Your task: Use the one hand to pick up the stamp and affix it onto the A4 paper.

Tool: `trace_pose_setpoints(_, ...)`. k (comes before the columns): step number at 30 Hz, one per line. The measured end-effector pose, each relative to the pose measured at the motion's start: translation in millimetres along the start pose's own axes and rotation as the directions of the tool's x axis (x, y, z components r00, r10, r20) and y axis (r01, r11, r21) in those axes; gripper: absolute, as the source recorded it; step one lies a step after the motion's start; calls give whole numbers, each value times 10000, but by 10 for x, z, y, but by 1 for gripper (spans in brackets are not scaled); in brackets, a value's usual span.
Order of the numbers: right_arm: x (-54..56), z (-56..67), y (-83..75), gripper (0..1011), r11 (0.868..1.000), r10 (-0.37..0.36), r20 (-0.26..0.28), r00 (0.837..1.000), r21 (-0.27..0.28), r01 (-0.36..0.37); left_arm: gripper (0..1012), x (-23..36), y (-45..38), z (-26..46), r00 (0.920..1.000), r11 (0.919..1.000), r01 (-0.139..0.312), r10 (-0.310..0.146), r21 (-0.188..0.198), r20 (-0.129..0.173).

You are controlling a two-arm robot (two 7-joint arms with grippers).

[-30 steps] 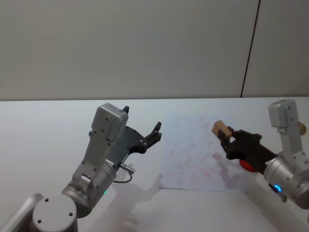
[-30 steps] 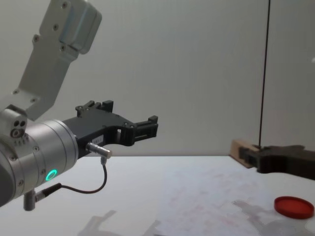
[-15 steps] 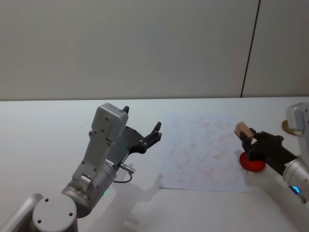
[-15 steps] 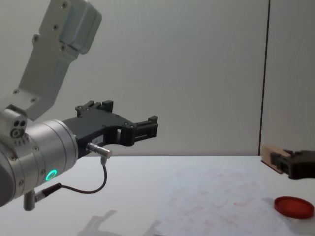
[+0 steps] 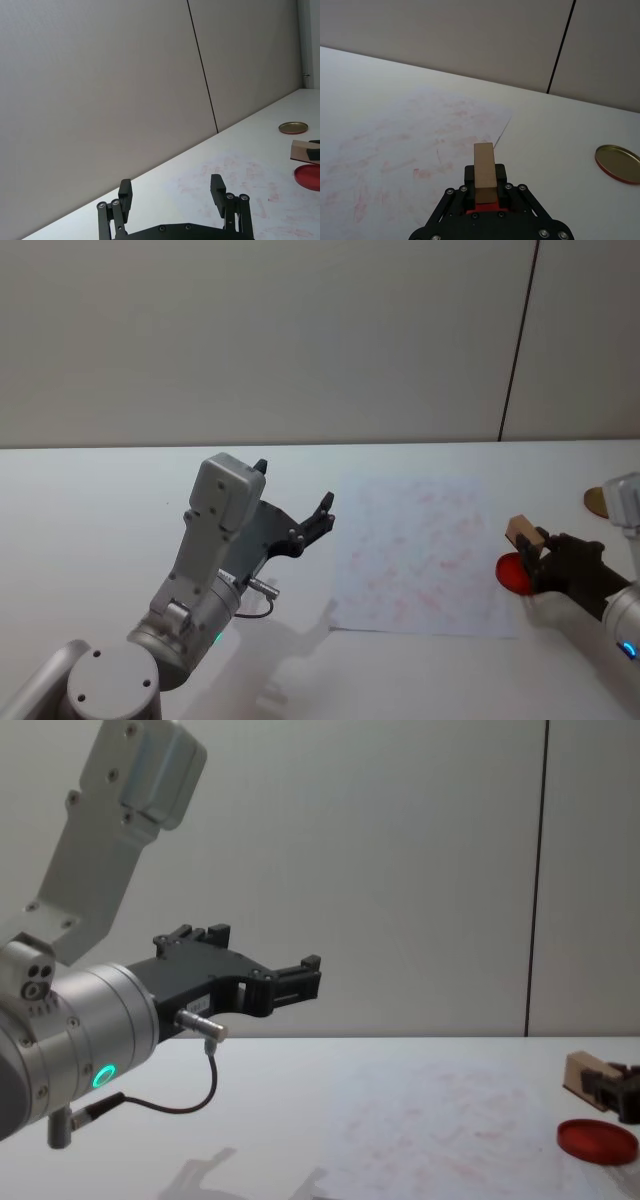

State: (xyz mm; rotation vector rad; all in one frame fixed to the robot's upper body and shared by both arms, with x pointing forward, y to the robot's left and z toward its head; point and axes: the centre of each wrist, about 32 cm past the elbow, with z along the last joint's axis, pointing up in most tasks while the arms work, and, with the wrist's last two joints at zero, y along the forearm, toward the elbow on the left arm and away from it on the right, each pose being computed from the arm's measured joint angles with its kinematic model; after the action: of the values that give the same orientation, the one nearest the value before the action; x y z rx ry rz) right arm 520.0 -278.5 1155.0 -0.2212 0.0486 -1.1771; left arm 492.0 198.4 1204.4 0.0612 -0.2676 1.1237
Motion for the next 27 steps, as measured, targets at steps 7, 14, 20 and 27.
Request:
trace_pose_setpoints(7, 18, -62, -22, 219, 9997, -55, -27, 10000, -240, 55, 993, 0, 0, 0, 10000, 10000, 0, 0, -1, 0)
trace_pose_setpoints(14, 23, -93, -37, 233, 9992, -63, -52, 10000, -390, 61, 993, 0, 0, 0, 10000, 10000, 0, 0, -1, 0)
trace_pose_setpoints(20, 27, -108, -43, 391, 9987, -69, -59, 10000, -504, 66, 993, 0, 0, 0, 10000, 10000, 0, 0, 0, 0)
trace_pose_setpoints(27, 27, -117, -45, 623, 9984, -87, -59, 9999, -556, 83, 993, 0, 0, 0, 10000, 10000, 0, 0, 0, 0)
